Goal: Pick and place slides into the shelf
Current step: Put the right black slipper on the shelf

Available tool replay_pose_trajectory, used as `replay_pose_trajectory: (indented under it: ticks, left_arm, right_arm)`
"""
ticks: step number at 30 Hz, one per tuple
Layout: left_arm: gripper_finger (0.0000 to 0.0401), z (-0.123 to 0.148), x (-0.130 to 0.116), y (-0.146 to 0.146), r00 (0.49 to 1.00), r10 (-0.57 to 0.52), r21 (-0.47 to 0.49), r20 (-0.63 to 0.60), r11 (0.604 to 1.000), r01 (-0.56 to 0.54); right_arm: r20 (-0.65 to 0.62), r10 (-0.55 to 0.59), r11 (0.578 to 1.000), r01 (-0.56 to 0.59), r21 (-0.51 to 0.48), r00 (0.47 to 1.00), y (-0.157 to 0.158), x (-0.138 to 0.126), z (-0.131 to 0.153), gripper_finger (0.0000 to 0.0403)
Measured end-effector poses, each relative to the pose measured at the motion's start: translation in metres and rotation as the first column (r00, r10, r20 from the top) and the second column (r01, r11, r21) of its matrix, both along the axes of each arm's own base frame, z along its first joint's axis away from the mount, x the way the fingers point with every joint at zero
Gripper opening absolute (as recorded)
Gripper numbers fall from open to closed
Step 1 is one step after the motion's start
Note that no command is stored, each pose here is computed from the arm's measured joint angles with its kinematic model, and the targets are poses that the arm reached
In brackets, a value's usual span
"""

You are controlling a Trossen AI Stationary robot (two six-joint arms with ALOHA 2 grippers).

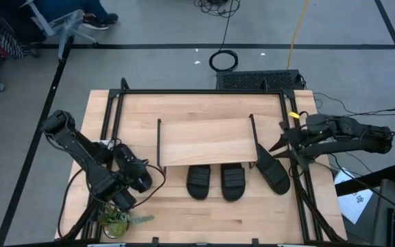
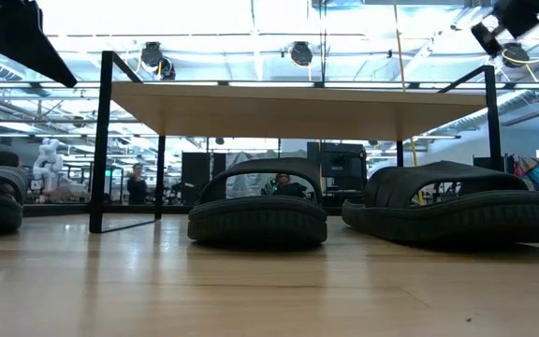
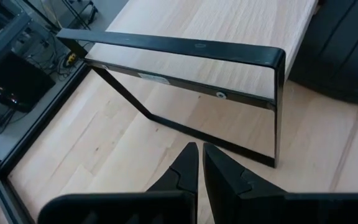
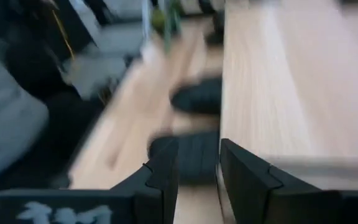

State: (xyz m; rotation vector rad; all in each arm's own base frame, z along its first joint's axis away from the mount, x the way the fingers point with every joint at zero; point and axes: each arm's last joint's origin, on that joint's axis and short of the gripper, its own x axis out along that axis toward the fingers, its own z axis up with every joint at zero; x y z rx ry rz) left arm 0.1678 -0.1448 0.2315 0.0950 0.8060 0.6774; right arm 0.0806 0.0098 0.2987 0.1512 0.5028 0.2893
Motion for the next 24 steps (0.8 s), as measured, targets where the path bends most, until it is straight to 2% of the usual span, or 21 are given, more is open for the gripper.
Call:
replay_pose_trajectory:
  ticks: [2, 4, 7, 9, 11, 13, 15, 20, 24]
  left_arm:
    - [0.0021, 0.000, 0.000, 0.000, 1.000, -0.001, 0.001, 0.000, 1.000, 0.001]
    - [0.0021, 0.000, 0.000, 0.000, 1.000, 0.000, 0.000, 0.000, 1.000, 0.000]
    - [0.0021, 0.000, 0.000, 0.000, 1.000, 0.000, -0.001, 0.001, 1.000, 0.000]
    - [0.0021, 0.000, 0.000, 0.000, 1.000, -0.001, 0.006, 0.010, 1.000, 0.001]
    - [0.0021, 0.001, 0.001, 0.000, 1.000, -0.004, 0.019, 0.030, 1.000, 0.004]
    - [0.0021, 0.001, 0.001, 0.000, 0.999, -0.007, 0.029, 0.039, 1.000, 0.006]
    - [0.0021, 0.001, 0.001, 0.000, 0.999, -0.011, 0.032, 0.038, 0.999, 0.009]
    - [0.0021, 0.001, 0.001, 0.000, 0.999, -0.011, 0.031, 0.040, 0.999, 0.009]
    - [0.0021, 0.001, 0.001, 0.000, 0.999, -0.022, 0.039, 0.026, 0.999, 0.021]
  right_arm:
    - [0.139, 0.066, 0.998, -0.068, 0.008, 0.988, 0.002, 0.005, 0.012, 0.0105]
    - [0.315, 0.178, 0.981, -0.193, 0.017, 0.932, 0.005, 0.008, 0.028, 0.0105]
    - [0.577, 0.336, 0.919, -0.394, -0.027, 0.744, 0.010, 0.007, 0.058, 0.0105]
    - [0.680, 0.373, 0.888, -0.454, -0.066, 0.631, 0.012, 0.005, 0.073, 0.0105]
    - [0.732, 0.387, 0.874, -0.476, -0.097, 0.561, 0.013, 0.007, 0.081, 0.0105]
    - [0.736, 0.403, 0.862, -0.495, -0.108, 0.543, 0.016, 0.018, 0.082, 0.0105]
    - [0.711, 0.450, 0.829, -0.549, -0.107, 0.541, 0.023, 0.037, 0.078, 0.0105]
    - [0.594, 0.595, 0.702, -0.710, -0.056, 0.541, 0.058, 0.086, 0.050, 0.0105]
    - [0.491, 0.701, 0.587, -0.809, 0.015, 0.518, 0.094, 0.102, 0.026, 0.0105]
